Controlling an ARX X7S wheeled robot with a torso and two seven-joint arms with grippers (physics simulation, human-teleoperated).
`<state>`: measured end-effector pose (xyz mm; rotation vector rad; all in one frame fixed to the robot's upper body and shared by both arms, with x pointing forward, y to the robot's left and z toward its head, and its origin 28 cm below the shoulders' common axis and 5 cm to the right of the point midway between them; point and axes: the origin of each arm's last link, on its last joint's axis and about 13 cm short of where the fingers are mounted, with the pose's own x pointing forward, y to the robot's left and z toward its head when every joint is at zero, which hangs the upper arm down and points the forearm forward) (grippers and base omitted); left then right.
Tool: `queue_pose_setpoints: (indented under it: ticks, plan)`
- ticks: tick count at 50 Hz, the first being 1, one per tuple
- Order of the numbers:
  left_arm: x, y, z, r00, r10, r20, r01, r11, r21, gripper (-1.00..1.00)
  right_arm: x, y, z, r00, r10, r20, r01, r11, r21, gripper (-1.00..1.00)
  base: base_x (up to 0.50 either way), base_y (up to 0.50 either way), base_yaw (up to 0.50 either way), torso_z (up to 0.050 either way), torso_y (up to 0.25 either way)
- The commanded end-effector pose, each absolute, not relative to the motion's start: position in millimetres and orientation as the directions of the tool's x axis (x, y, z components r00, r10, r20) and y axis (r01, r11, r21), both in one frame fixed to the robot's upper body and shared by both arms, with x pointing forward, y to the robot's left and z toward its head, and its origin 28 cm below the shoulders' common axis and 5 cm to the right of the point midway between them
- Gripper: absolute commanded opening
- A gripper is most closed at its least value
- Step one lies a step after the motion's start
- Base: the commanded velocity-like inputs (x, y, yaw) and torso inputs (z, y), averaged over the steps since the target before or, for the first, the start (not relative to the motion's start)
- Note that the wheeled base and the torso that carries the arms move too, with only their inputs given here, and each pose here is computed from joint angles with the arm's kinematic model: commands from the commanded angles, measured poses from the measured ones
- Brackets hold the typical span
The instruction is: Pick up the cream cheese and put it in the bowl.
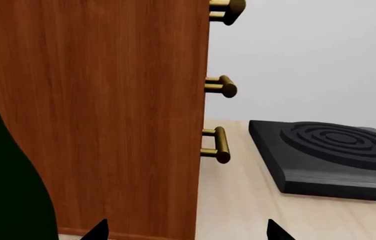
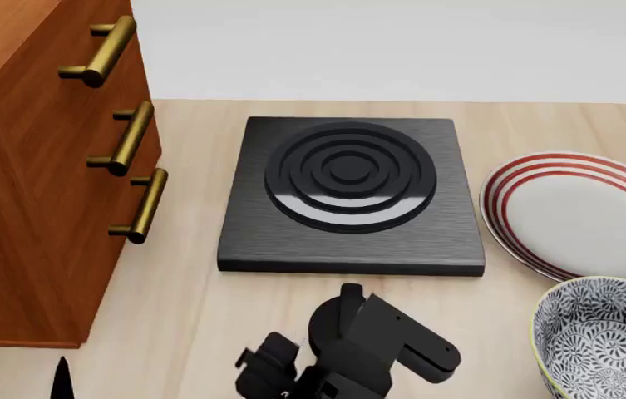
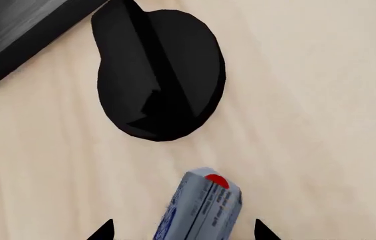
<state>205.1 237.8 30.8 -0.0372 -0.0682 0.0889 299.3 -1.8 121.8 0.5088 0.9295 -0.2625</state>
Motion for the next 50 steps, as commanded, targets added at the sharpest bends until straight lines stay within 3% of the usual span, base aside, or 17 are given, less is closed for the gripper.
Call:
queue_pose_setpoints:
  ticks: [1, 7, 8, 13, 23, 41, 50]
  plan:
    - [205, 239, 30, 0.994, 0.092, 0.066, -0.09, 0.995, -0.042, 1.0, 303, -2, 110, 0.533, 0.008, -0.846, 0.437, 0.854, 0.283, 1.0, 0.0, 0.0, 0.0, 0.0, 0.0]
    - [205, 239, 30, 0.993, 0.092, 0.068, -0.089, 0.995, -0.046, 1.0, 306, -3, 105, 0.513, 0.014, -0.858, 0.449, 0.848, 0.282, 1.0, 0.0, 0.0, 0.0, 0.0, 0.0]
    - [205, 238, 30, 0.994, 0.091, 0.068, -0.088, 0.995, -0.045, 1.0, 306, -3, 103, 0.499, 0.022, -0.866, 0.447, 0.85, 0.279, -1.0, 0.0, 0.0, 0.0, 0.0, 0.0]
    - [205, 239, 31, 0.993, 0.094, 0.069, -0.091, 0.995, -0.047, 1.0, 307, -3, 100, 0.472, 0.046, -0.88, 0.448, 0.848, 0.284, -1.0, 0.0, 0.0, 0.0, 0.0, 0.0]
    - [204, 239, 31, 0.993, 0.095, 0.071, -0.092, 0.995, -0.047, 1.0, 305, -8, 103, 0.505, 0.042, -0.862, 0.449, 0.841, 0.303, -1.0, 0.0, 0.0, 0.0, -0.002, 0.0]
    - [205, 238, 39, 0.992, 0.098, 0.077, -0.094, 0.994, -0.051, 1.0, 254, -52, 155, 0.736, 0.077, -0.672, 0.33, 0.826, 0.457, -1.0, 0.0, 0.0, 0.0, 0.0, 0.0]
    - [208, 239, 37, 0.993, 0.103, 0.065, -0.1, 0.994, -0.051, 1.0, 236, -75, 187, 0.864, 0.011, -0.503, 0.271, 0.832, 0.484, -1.0, 0.0, 0.0, 0.0, 0.0, 0.0]
